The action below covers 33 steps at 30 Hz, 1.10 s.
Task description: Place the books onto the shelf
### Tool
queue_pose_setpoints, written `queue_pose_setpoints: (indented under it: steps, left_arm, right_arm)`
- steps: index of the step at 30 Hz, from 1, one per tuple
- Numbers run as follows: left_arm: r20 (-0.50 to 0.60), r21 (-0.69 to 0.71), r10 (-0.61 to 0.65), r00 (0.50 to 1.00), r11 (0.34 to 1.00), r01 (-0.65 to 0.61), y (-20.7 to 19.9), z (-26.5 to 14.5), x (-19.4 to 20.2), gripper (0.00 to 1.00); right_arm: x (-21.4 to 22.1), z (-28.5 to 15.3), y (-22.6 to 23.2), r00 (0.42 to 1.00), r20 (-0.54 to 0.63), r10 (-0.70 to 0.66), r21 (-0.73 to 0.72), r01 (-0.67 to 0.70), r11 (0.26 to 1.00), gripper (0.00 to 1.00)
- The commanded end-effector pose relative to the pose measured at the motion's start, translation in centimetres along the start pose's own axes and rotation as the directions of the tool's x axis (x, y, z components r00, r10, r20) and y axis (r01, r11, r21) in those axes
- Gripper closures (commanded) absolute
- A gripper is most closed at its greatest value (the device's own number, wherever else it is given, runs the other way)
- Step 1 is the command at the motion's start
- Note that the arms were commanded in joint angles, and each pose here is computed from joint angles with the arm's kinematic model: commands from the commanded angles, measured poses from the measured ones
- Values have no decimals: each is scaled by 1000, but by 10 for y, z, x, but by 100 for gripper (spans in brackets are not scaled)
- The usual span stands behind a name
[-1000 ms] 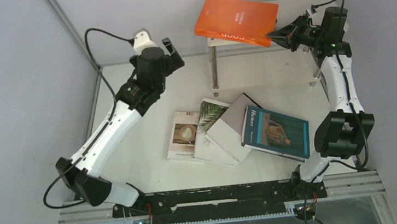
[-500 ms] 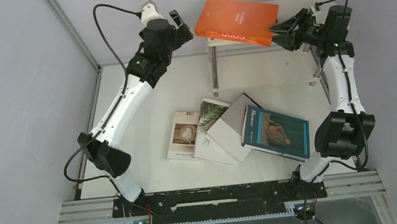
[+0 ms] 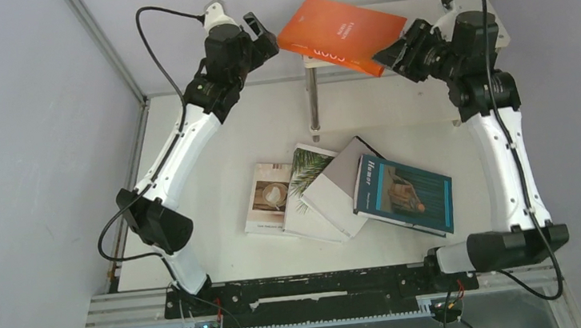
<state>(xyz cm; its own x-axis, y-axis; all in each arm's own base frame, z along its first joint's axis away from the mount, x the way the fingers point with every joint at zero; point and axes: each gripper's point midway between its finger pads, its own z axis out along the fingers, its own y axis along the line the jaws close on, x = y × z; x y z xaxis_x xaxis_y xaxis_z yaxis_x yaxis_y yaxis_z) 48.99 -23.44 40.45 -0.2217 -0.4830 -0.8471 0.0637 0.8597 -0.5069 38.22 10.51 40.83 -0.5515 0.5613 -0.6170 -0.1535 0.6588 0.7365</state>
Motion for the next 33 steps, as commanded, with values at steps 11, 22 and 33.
queue_pose_setpoints:
  steps: [11,22,33]
  left_arm:
    - [40,60,-163,986,985,160,2,15,-31,32]
    - [-8,118,-200,980,973,200,-7,52,-25,54]
    - [-50,220,-202,978,953,208,-28,65,-17,58]
  right_arm:
    - [12,-18,25,928,83,-364,223,338,914,66]
    - [34,26,29,915,-17,-404,211,398,893,83]
    - [29,41,13,916,-34,-400,241,396,886,84]
